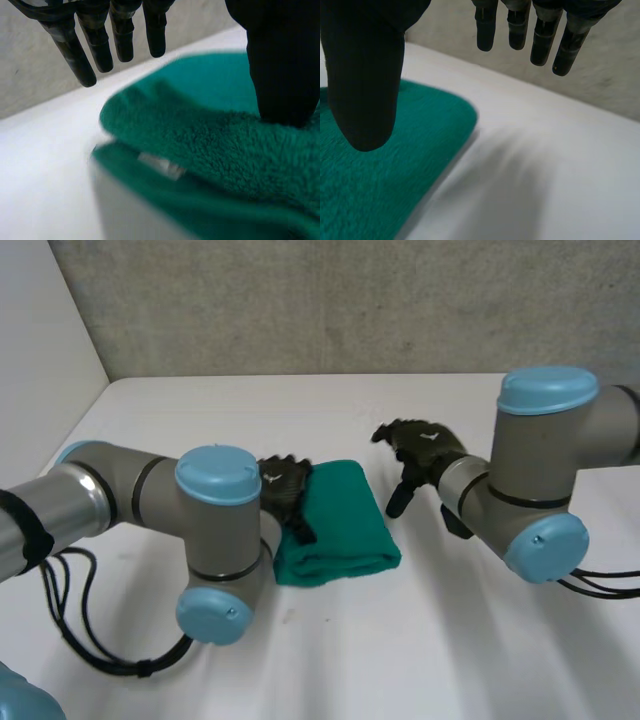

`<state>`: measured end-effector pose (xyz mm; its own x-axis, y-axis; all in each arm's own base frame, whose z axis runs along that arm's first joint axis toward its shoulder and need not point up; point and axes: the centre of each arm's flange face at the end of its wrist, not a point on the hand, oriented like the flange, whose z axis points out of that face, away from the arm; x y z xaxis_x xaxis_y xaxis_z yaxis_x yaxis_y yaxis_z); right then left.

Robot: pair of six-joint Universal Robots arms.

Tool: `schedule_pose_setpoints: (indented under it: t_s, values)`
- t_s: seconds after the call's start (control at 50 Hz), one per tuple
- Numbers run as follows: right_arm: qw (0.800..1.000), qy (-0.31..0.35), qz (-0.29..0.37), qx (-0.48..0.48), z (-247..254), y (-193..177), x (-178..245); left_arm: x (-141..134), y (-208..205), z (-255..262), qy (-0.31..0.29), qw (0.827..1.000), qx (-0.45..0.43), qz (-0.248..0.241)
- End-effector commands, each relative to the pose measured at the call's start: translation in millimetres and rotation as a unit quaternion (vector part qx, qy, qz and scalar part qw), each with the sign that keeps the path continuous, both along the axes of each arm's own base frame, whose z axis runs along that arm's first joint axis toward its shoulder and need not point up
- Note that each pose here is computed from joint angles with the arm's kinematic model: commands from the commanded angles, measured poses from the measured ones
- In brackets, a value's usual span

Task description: Fold the towel.

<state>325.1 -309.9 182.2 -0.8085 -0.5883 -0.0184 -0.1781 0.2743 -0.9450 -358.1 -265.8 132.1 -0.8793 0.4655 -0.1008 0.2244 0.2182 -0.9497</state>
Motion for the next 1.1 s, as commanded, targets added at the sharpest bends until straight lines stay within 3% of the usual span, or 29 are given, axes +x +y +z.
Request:
schedule_pose_setpoints:
  t_s: [0.02,0.22,0.4,0.5,0.6,0.76,1.1]
  values:
    - [0.994,0.008,0.086,0.063,-26.4,20.4,32.3,22.0,6.5,-11.2,-0.066,0.998,0.005,0.007]
    - [0.996,0.044,0.057,0.05,-40.6,8.8,33.9,27.9,14.1,-11.9,-0.082,0.997,0.01,0.003]
    - [0.995,0.089,0.052,-0.002,-27.7,5.5,31.7,25.8,14.9,31.1,-0.045,0.998,-0.031,0.003]
    - [0.997,0.038,0.002,-0.074,43.8,2.5,21.5,25.9,16.4,83.1,0.001,0.997,-0.08,-0.002]
    - [0.983,-0.009,-0.095,-0.154,106.9,4.7,-2.8,33.1,15.4,141.4,0.068,0.989,-0.128,-0.006]
    - [0.967,-0.002,-0.163,-0.197,150.3,17.9,-46.9,90.4,0.7,203.1,0.13,0.986,-0.1,0.041]
    - [0.969,-0.005,-0.144,-0.198,158.6,26.4,-66.1,107.0,12.0,211.2,0.14,0.987,-0.069,0.03]
